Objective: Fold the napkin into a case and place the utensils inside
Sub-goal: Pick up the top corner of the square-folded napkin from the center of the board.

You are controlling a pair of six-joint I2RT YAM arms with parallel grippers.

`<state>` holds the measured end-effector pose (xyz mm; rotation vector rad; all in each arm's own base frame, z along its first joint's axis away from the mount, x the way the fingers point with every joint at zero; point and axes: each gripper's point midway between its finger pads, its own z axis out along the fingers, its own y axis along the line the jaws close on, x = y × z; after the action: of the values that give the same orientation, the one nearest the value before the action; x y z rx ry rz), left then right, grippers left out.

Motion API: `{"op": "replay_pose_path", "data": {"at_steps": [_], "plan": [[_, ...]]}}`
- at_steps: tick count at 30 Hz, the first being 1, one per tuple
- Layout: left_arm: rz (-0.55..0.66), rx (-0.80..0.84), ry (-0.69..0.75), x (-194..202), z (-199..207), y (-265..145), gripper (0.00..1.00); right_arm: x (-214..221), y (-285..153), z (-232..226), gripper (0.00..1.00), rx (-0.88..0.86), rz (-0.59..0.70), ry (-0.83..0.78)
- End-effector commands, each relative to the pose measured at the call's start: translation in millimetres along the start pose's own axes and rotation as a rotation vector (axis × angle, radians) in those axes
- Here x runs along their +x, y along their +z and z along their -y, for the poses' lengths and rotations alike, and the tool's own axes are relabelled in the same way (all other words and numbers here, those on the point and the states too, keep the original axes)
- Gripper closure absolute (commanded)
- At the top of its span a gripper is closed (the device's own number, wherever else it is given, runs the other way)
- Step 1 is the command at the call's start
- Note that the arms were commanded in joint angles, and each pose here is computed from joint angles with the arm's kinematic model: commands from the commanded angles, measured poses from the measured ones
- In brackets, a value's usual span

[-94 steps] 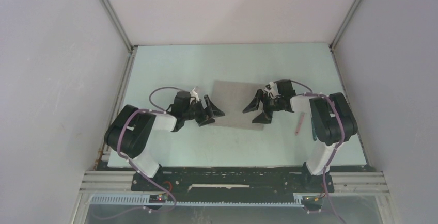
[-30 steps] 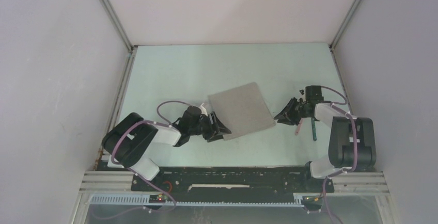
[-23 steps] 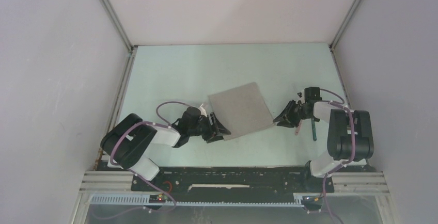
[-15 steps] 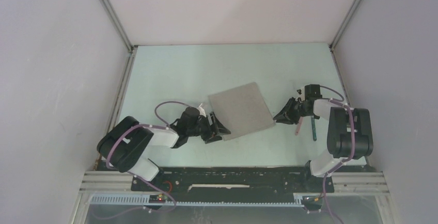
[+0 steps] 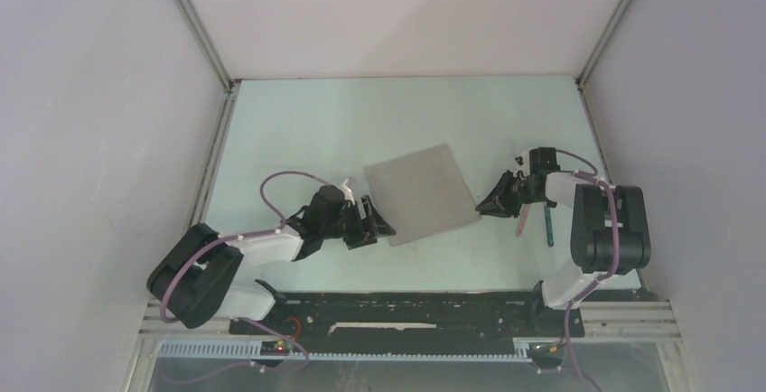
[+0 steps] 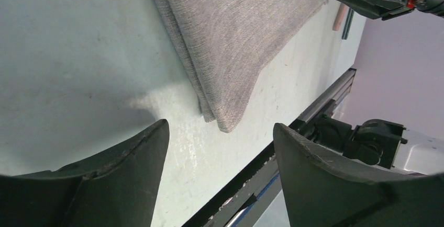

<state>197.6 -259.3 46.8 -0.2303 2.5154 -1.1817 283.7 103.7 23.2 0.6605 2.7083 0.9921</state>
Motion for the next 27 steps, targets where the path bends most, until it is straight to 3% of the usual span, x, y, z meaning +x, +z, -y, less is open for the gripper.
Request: {"op": "replay_pose_path", "data": {"at_steps": [1,17,27], "plan": [[0.041,-0.008,0.044,-13.0,4.0,-3.3,0.22,-7.4,-1.7,-13.6,0.71,-0.034,0.015,-0.059],[0.065,0.000,0.045,-19.5,6.5,-9.9,0.21,-6.2,0.3,-14.2,0.73,-0.039,0.006,-0.061],[0.073,-0.001,0.042,-21.8,5.9,-11.2,0.20,-6.1,-6.3,-18.2,1.00,-0.037,0.023,-0.075]]}}
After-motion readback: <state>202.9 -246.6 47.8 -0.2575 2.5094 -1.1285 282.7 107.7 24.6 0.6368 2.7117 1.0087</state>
